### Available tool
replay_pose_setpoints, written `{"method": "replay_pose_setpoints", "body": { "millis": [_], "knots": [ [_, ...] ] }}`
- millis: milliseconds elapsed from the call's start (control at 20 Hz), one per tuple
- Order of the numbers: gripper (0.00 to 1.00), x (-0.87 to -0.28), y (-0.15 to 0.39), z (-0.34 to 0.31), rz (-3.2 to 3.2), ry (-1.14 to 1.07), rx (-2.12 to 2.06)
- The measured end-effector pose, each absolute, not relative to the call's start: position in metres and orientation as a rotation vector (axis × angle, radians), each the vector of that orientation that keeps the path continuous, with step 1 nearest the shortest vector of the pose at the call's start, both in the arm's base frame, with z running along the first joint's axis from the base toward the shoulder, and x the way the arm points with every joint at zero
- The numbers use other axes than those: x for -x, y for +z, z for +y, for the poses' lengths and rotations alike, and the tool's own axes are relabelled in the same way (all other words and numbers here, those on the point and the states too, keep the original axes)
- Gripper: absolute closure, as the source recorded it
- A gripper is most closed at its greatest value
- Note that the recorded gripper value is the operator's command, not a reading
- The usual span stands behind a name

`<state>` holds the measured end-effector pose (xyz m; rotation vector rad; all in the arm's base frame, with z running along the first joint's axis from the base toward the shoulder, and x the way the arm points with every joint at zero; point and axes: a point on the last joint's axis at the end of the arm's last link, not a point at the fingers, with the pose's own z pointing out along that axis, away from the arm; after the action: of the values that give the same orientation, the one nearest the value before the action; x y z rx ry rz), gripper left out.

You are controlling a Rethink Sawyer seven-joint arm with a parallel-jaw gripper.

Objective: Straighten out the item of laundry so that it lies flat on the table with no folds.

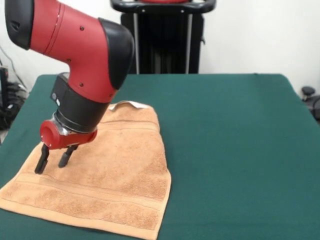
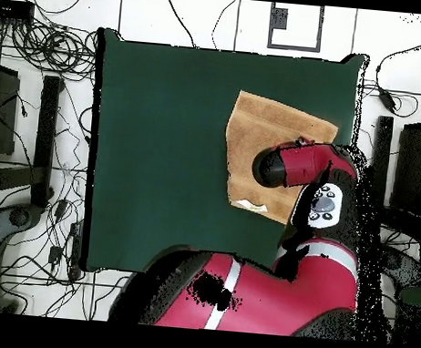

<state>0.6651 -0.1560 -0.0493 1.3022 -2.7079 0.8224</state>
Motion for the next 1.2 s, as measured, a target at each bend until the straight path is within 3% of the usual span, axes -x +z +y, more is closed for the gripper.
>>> {"method": "replay_pose_setpoints", "body": {
  "millis": [1200],
  "knots": [
    [0.0,-0.667,-0.051,-0.23,-2.685,0.915,-1.235]
  ]
}}
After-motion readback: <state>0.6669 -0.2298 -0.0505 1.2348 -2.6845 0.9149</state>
